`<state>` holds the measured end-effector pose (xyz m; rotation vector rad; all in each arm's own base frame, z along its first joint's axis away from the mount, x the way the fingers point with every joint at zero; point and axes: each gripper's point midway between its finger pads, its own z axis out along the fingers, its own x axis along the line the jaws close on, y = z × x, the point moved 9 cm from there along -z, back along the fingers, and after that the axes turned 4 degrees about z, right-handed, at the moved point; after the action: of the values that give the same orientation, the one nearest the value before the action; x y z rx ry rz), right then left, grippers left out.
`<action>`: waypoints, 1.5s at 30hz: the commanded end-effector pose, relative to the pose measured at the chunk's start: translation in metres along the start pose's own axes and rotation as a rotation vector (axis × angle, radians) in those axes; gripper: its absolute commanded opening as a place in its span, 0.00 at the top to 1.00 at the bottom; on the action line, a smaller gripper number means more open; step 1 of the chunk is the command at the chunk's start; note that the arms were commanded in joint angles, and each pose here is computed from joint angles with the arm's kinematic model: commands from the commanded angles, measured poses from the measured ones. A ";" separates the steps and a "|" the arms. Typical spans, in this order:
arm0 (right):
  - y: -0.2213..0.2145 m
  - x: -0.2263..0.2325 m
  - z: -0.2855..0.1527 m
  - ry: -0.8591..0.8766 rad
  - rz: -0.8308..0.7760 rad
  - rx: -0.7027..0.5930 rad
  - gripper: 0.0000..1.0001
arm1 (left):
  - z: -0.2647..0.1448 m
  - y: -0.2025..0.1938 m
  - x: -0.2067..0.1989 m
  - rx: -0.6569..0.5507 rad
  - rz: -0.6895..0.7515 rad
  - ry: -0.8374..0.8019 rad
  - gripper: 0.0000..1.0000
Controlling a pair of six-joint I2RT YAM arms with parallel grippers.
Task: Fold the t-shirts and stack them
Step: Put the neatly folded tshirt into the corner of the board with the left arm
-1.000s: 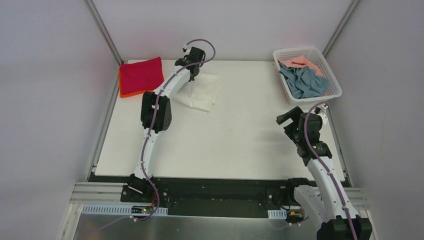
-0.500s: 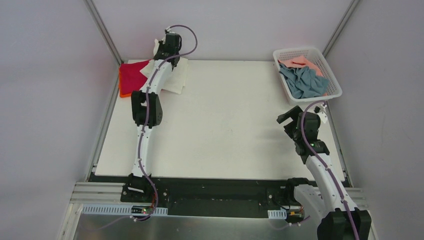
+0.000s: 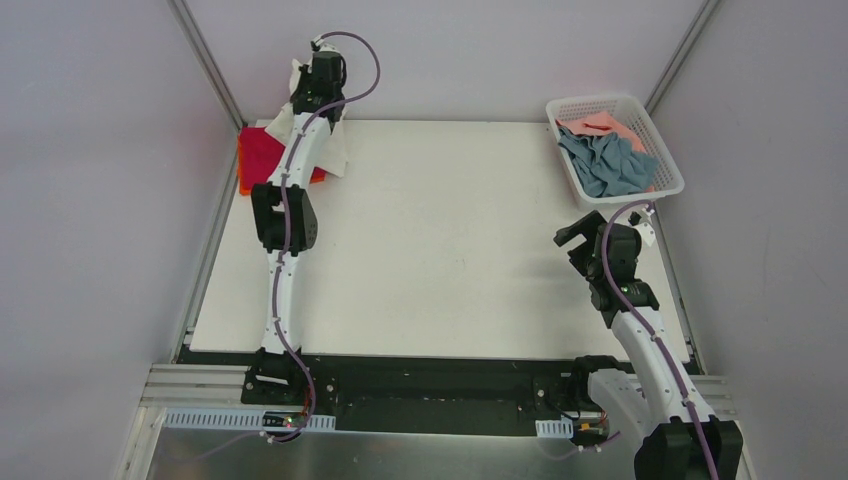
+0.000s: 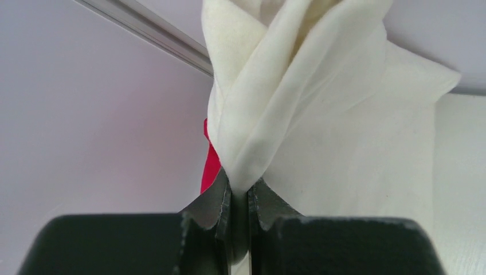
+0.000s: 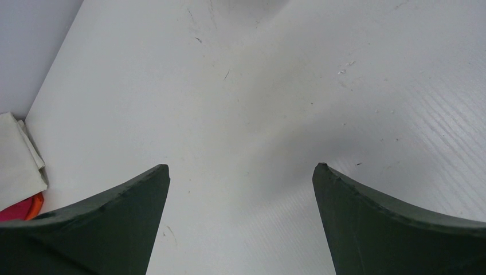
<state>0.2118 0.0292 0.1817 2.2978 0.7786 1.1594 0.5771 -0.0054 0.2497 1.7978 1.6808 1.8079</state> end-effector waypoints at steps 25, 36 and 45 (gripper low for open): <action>0.007 0.001 0.000 0.001 -0.002 -0.052 0.01 | -0.005 0.010 0.080 -0.033 -0.168 0.112 1.00; 0.007 0.000 0.002 -0.017 -0.004 -0.059 0.01 | 0.036 -0.033 0.083 0.071 -0.184 0.139 1.00; 0.007 0.000 0.004 -0.025 -0.007 -0.052 0.01 | 0.055 -0.049 0.066 0.107 -0.191 0.136 0.94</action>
<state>0.2130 0.0266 0.1794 2.2937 0.7588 1.1275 0.5615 0.0909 0.2367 1.6339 1.9513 1.7819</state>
